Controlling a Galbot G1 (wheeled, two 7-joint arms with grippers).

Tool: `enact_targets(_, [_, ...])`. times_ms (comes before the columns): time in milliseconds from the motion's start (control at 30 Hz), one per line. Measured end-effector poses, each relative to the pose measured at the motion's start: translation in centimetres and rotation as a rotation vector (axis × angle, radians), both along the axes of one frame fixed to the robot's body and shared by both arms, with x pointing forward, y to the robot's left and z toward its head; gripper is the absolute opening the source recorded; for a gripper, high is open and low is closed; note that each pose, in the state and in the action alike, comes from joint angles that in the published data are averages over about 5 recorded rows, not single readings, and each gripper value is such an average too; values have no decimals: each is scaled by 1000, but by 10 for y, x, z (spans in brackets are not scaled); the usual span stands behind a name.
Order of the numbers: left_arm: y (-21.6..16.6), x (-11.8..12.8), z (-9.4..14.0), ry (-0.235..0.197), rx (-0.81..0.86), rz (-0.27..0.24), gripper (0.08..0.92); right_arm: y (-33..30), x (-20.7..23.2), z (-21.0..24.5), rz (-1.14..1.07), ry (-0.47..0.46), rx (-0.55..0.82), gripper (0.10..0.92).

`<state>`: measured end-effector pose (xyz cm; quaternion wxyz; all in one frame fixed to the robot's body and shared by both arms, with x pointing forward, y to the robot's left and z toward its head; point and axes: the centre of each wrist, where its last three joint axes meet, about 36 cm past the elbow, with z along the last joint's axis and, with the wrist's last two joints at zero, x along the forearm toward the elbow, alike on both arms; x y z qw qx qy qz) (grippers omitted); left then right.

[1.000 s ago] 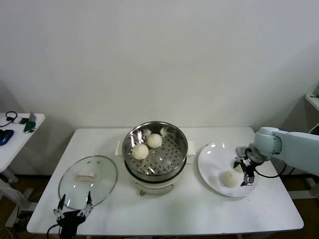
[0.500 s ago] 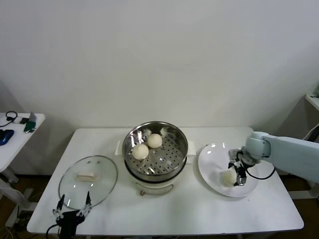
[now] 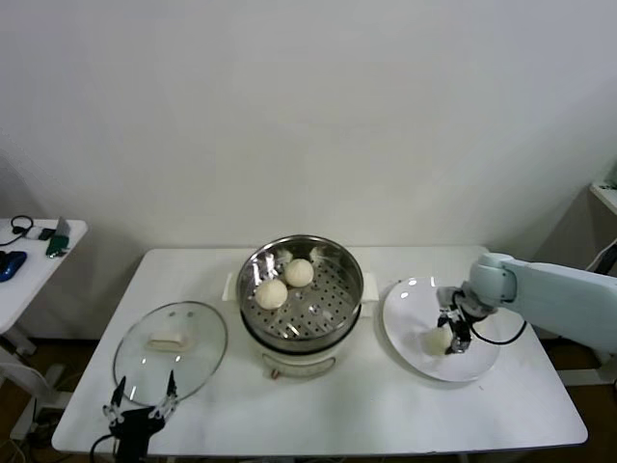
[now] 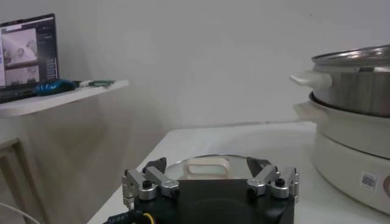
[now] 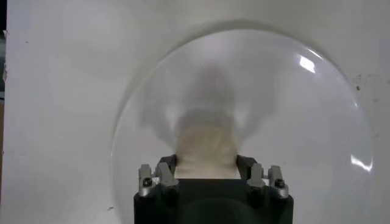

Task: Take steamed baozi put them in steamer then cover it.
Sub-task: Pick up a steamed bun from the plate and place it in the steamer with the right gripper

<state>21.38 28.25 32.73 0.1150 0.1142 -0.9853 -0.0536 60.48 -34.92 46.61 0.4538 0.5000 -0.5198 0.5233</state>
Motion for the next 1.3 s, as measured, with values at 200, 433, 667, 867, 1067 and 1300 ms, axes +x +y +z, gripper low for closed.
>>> enact_targets(200, [-1,0,0,1,3,-1,823,9,17,39,79,-28,-1,646])
enact_targets(433, [-3,1,1,0,6,-3,823,40,46,140,291,-126,9,653])
enact_targets(667, [-2,1,1,0,9,-3,823,112,43,245,628,-243,11,658])
enact_targets(867, [-4,1,2,0,10,-11,823,188,12,274,941,-262,-15,656])
enact_targets(1067, [-4,1,2,-2,11,-13,823,247,-9,256,1168,-228,-62,661])
enact_targets(1300, [-4,-1,3,2,13,-11,823,297,-18,211,1336,-175,-93,662])
